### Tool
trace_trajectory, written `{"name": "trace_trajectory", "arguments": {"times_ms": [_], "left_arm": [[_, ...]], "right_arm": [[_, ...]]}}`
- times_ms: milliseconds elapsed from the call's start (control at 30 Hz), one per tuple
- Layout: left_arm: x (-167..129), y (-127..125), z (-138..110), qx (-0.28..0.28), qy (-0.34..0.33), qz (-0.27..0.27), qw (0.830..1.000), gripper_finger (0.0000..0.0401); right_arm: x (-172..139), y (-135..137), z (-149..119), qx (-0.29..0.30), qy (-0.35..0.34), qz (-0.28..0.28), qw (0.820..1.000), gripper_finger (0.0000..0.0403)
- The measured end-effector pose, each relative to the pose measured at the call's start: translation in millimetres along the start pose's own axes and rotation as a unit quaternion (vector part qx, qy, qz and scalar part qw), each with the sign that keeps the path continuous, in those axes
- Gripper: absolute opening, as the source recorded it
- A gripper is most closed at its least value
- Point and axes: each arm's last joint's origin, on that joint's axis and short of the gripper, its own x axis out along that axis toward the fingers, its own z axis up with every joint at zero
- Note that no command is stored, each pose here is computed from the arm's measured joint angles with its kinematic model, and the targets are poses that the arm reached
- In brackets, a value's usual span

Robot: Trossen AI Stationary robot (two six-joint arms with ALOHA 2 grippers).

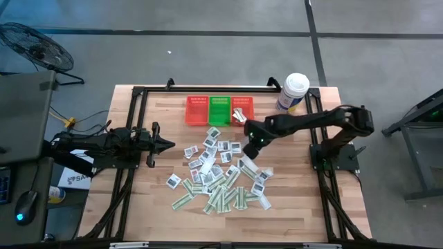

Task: Pick & Place First Aid Supplies
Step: Put the bandage pack into the right orange bin

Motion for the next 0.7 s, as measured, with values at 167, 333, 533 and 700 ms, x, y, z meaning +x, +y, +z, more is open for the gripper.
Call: {"name": "trace_trajectory", "arguments": {"times_ms": [167,333,533,700], "left_arm": [[0.0,0.0,0.0,0.0,0.0,0.0,1.0,0.0001],[0.0,0.0,0.0,0.0,0.0,0.0,1.0,0.0001],[0.0,0.0,0.0,0.0,0.0,0.0,1.0,0.0001],[0.0,0.0,0.0,0.0,0.0,0.0,1.0,0.0001]], "right_arm": [[-17.5,-10.9,16.1,0.028,-0.06,0.027,0.997,0.0008],[-23.3,-25.5,39.6,0.061,-0.126,0.058,0.988,0.0002],[-24.2,-41.4,55.5,0.089,-0.165,0.058,0.981,0.0006],[-24.5,-43.4,56.7,0.098,-0.166,0.059,0.98,0.0003]]}}
